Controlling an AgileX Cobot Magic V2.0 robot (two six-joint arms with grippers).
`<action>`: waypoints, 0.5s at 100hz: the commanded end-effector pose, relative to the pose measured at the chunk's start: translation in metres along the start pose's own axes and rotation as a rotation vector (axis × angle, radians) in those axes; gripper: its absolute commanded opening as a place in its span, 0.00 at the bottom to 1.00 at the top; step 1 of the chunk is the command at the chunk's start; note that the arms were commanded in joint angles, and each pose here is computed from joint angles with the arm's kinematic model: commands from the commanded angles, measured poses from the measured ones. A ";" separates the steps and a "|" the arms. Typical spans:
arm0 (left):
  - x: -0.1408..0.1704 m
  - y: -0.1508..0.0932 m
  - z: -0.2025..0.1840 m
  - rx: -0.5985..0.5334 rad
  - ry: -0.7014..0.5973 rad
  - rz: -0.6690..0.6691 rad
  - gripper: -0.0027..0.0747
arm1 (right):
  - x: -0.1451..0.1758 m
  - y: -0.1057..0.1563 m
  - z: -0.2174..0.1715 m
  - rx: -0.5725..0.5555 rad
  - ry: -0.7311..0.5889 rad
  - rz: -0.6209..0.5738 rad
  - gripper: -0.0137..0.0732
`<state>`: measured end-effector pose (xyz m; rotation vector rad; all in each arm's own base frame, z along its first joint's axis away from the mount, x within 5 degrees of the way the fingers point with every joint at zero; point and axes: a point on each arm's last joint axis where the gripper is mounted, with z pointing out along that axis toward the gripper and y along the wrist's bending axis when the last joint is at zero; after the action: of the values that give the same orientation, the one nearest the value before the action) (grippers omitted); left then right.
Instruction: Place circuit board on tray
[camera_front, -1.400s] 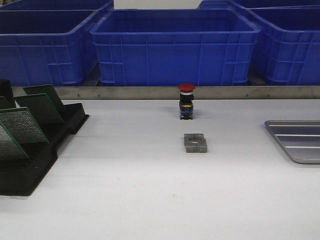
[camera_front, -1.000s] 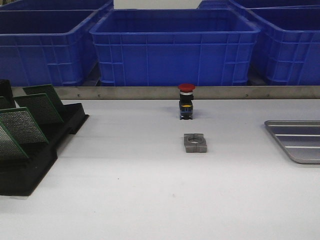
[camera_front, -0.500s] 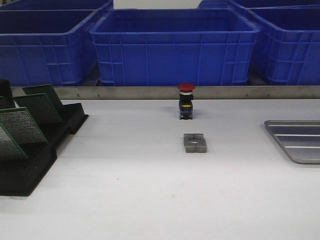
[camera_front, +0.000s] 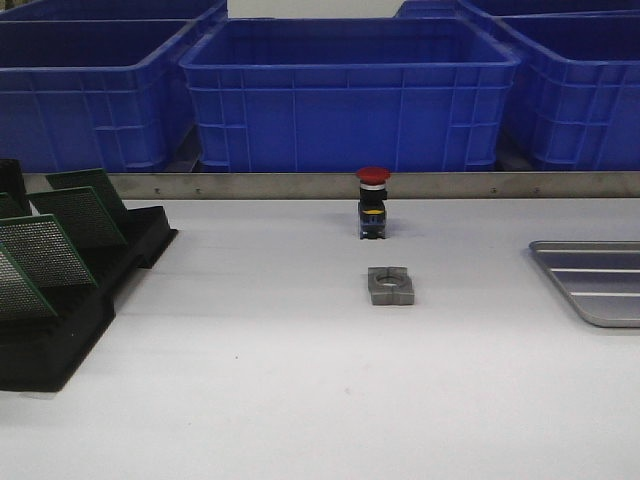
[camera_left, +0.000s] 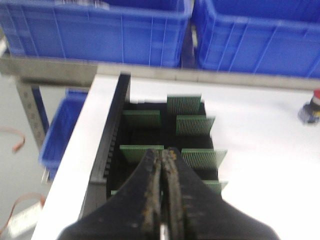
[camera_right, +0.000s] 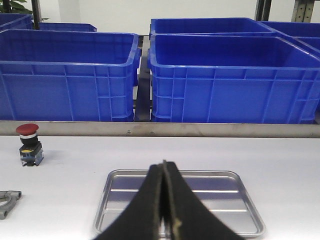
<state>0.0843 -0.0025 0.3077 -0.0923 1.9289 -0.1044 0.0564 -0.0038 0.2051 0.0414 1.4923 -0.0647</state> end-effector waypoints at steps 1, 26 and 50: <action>-0.022 -0.004 0.008 0.007 0.023 -0.007 0.01 | -0.014 0.001 -0.003 -0.009 -0.122 -0.010 0.09; -0.034 -0.006 0.042 -0.006 0.167 0.026 0.26 | -0.014 0.001 -0.003 -0.009 -0.122 -0.010 0.09; -0.034 -0.007 0.066 0.010 0.344 0.241 0.55 | -0.014 0.001 -0.003 -0.009 -0.122 -0.010 0.09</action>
<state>0.1476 -0.0050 0.3046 0.0616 2.3045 -0.0025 0.0564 -0.0038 0.2051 0.0414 1.4923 -0.0647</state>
